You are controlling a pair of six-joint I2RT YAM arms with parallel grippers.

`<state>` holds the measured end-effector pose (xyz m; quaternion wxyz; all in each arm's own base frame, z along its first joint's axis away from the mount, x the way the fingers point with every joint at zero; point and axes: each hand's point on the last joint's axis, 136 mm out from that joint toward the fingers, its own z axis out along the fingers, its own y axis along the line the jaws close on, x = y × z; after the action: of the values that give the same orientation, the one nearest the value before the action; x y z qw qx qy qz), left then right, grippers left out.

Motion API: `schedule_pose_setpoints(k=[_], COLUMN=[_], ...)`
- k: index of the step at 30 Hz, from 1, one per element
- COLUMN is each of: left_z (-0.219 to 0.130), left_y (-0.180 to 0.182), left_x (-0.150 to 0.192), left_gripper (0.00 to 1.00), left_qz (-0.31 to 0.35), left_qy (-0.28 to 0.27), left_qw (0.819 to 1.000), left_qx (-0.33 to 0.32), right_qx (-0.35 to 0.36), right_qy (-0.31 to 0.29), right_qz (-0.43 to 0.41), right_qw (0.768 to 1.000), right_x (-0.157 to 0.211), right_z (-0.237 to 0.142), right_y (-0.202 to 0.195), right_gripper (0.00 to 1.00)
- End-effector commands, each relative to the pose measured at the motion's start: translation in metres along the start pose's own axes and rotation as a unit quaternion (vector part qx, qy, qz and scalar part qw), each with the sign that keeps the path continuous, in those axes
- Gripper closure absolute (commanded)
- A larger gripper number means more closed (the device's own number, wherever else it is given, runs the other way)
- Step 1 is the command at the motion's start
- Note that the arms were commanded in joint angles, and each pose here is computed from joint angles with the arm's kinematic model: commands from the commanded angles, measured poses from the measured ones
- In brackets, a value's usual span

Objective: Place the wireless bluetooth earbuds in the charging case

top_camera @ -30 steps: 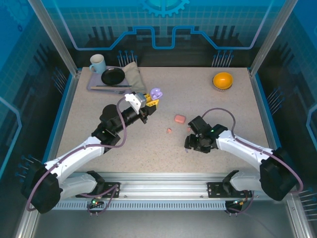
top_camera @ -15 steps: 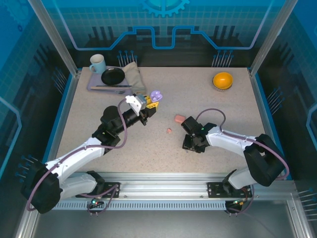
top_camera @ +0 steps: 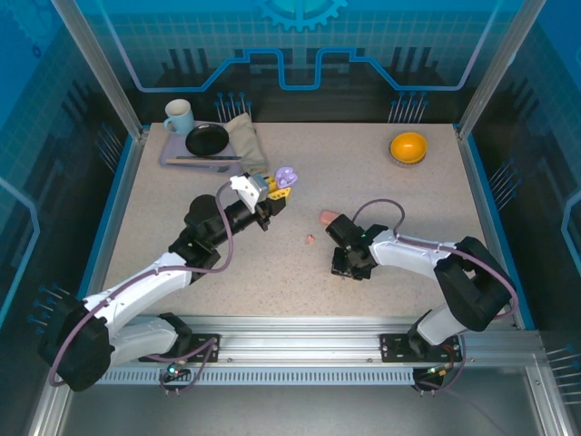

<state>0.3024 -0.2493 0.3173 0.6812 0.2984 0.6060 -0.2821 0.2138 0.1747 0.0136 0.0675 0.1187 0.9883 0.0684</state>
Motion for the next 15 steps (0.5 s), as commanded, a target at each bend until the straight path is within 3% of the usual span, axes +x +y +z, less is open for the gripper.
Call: schedule_pose_setpoints(k=[1, 15], left_z=[-0.0035, -0.0024], left_y=[-0.0020, -0.0022], left_x=[-0.0151, -0.0136], left_gripper=[1.00, 1.00], left_qz=[-0.001, -0.003], left_qy=[-0.030, -0.028], left_qw=[1.000, 1.000], left_qx=[0.000, 0.001], right_qx=[0.002, 0.018], right_qy=[-0.010, -0.017], right_qz=[-0.012, -0.028], right_qw=[1.000, 0.999], right_x=[-0.0028, -0.0073], right_z=[-0.0002, 0.0051], right_y=[0.0052, 0.0021], right_gripper=[0.65, 0.71])
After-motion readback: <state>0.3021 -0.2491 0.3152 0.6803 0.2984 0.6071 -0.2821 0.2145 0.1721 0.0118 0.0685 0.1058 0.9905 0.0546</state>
